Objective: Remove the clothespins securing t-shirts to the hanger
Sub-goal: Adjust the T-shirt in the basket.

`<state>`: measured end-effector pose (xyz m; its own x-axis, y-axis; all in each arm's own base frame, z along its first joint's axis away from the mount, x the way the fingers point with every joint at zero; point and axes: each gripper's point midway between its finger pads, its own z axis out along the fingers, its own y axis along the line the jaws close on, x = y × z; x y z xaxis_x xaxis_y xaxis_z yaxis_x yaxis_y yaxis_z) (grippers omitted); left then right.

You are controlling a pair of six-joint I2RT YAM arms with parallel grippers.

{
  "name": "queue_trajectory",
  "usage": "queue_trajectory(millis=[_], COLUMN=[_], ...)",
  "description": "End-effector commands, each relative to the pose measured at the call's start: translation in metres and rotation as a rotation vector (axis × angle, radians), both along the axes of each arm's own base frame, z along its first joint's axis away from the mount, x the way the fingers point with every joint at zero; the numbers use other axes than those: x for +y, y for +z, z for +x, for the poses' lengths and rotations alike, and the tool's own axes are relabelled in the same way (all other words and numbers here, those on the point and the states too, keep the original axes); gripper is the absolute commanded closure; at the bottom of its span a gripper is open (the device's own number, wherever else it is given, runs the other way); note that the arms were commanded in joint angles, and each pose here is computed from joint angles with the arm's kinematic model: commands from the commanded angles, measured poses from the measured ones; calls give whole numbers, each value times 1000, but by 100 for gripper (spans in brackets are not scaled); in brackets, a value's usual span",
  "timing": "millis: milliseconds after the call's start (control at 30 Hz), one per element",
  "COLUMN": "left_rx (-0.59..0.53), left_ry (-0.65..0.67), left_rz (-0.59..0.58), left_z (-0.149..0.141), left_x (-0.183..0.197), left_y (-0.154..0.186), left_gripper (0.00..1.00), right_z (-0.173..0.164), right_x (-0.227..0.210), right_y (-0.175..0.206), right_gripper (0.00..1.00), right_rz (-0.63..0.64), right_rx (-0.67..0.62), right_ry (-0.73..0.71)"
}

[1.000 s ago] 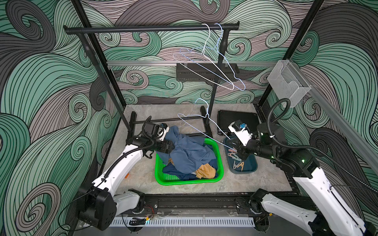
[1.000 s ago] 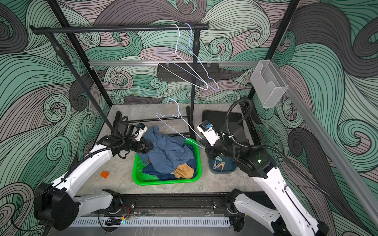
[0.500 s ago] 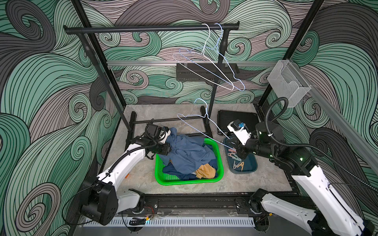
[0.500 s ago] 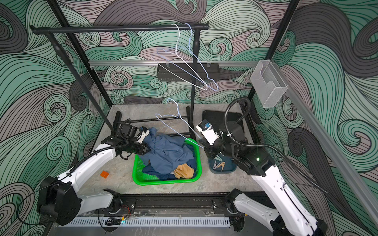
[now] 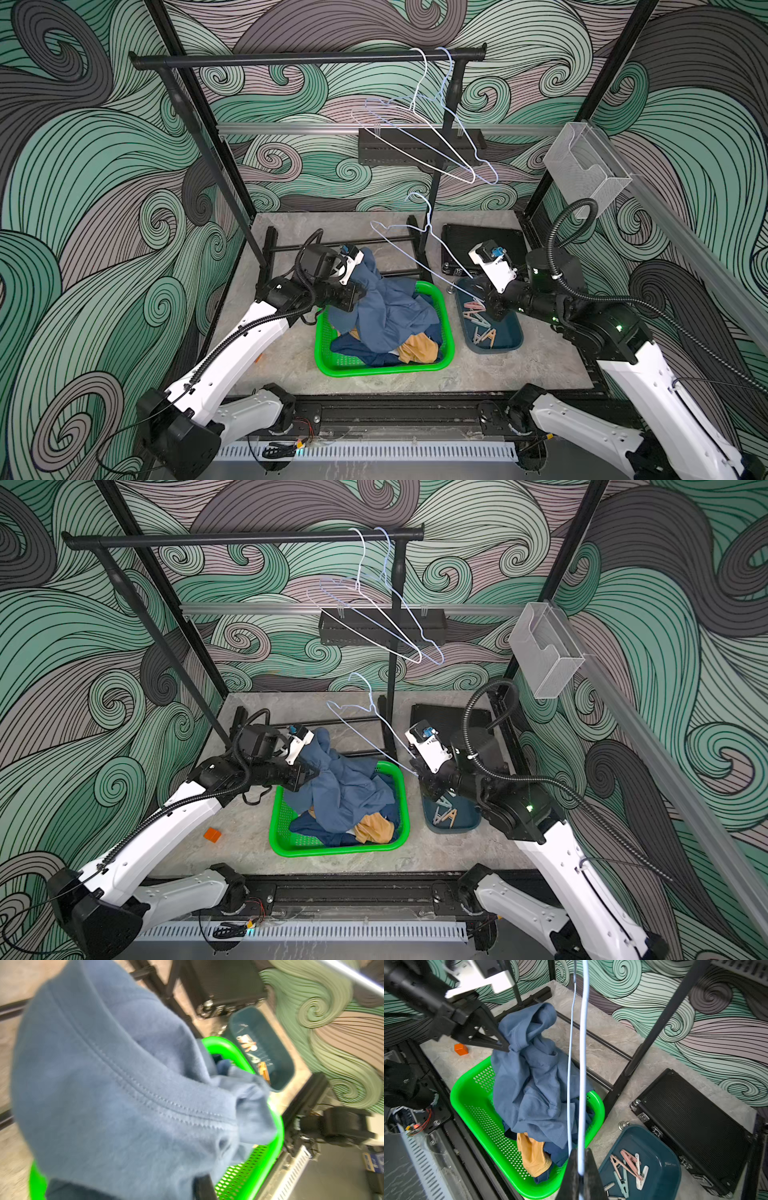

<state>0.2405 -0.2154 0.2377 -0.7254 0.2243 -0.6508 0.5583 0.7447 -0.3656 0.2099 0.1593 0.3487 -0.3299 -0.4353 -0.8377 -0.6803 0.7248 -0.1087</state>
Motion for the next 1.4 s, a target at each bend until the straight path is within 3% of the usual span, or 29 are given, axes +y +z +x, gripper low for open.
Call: queue_trajectory(millis=[0, 267, 333, 433, 633, 667, 767, 833, 967, 1200, 1367], left_rx=[13, 105, 127, 113, 206, 230, 294, 341, 297, 44, -30], left_ry=[-44, -198, -177, -29, 89, 94, 50, 14, 11, 129, 175], left_rz=[-88, -108, -83, 10, 24, 26, 34, 82, 114, 28, 125], left_z=[-19, -68, -69, -51, -30, -28, -26, -30, -32, -23, -27], left_x=[-24, -67, -62, -40, -13, -11, -11, -7, 2, 25, 53], left_y=[24, 19, 7, -24, -79, -86, -99, -96, -71, -10, 13], left_gripper=[100, 100, 100, 100, 100, 94, 52, 40, 35, 25, 22], right_z=[11, 17, 17, 17, 15, 15, 14, 14, 13, 13, 23], right_x=[-11, -13, -12, -10, -7, -7, -2, -1, -1, 12, 32], right_y=[20, 21, 22, 23, 30, 32, 37, 40, 49, 73, 85], right_gripper=[100, 100, 100, 100, 100, 100, 100, 100, 100, 100, 100], right_rz=[36, 56, 61, 74, 99, 107, 134, 152, 173, 198, 217], right_rx=[-76, -84, -84, -81, -82, -84, -74, -60, -53, -96, -101], right_ry=[-79, -106, -102, -100, -87, -86, -75, -78, -96, -133, -144])
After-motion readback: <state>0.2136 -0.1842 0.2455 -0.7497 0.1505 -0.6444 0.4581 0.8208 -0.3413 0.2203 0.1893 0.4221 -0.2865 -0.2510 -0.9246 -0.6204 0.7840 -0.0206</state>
